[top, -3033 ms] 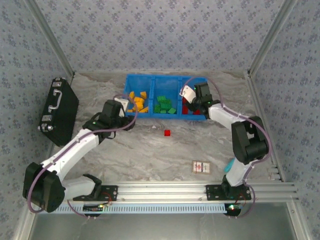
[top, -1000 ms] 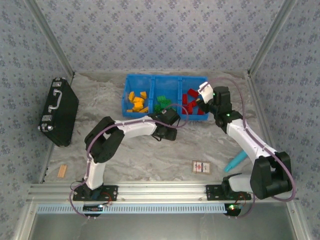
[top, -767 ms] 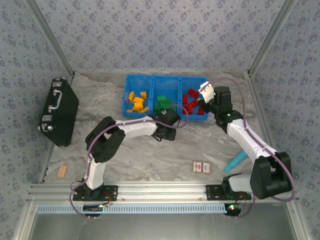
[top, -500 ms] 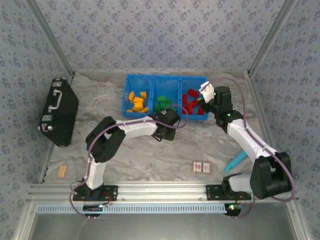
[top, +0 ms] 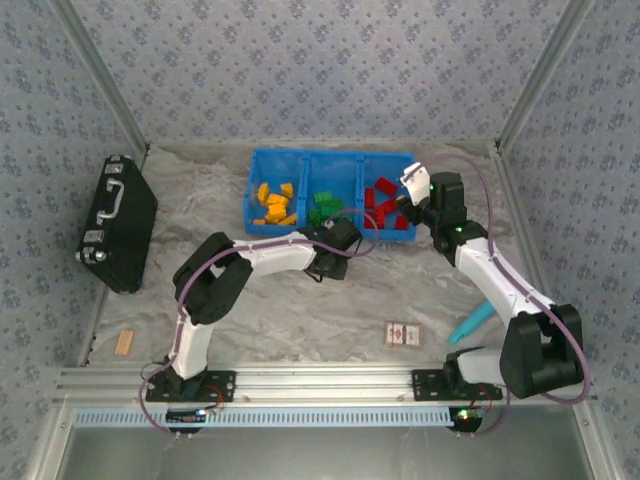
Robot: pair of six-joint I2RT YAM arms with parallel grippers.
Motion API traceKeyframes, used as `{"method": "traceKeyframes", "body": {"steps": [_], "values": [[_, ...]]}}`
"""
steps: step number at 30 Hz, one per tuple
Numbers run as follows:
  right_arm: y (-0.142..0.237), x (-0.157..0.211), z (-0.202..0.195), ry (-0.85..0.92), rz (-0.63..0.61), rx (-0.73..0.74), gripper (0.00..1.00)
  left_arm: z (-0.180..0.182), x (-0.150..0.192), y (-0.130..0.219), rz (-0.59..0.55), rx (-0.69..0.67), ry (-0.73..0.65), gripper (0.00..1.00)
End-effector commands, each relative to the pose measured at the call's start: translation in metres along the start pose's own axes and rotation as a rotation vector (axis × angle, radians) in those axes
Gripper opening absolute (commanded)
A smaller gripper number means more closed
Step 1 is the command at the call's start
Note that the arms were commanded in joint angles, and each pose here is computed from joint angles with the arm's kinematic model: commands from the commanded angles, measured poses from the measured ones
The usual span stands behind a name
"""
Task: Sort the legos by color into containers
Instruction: Pick up the lego from the center of the table, then place the lego in the container.
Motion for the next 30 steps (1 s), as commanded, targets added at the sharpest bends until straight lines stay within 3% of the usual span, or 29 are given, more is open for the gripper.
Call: {"method": "traceKeyframes", "body": {"steps": [1, 11, 19, 30], "values": [[0.009, 0.0, -0.006, -0.035, -0.011, 0.028, 0.58, -0.022, -0.017, 0.008, -0.091, 0.103, -0.03, 0.37], [0.018, 0.006, -0.011, -0.084, -0.003, 0.058, 0.58, -0.041, -0.054, 0.071, -0.219, 0.184, -0.071, 0.35], [0.032, 0.017, -0.013, -0.142, 0.008, 0.095, 0.58, -0.088, -0.104, 0.125, -0.363, 0.335, -0.141, 0.35], [0.061, 0.04, -0.033, -0.261, 0.028, 0.208, 0.62, -0.136, -0.156, 0.08, -0.378, 0.381, -0.173, 0.35]]}}
Point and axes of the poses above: each hand's point on the last joint's axis, 136 mm out from that joint toward the fingers, its own y axis back along the fingers, its own z axis along the line the jaws close on, x = y × z, the point moved 5 cm from there along y, back along the fingers, and after that the axes turned 15 degrees about y, right-handed, at the moved point
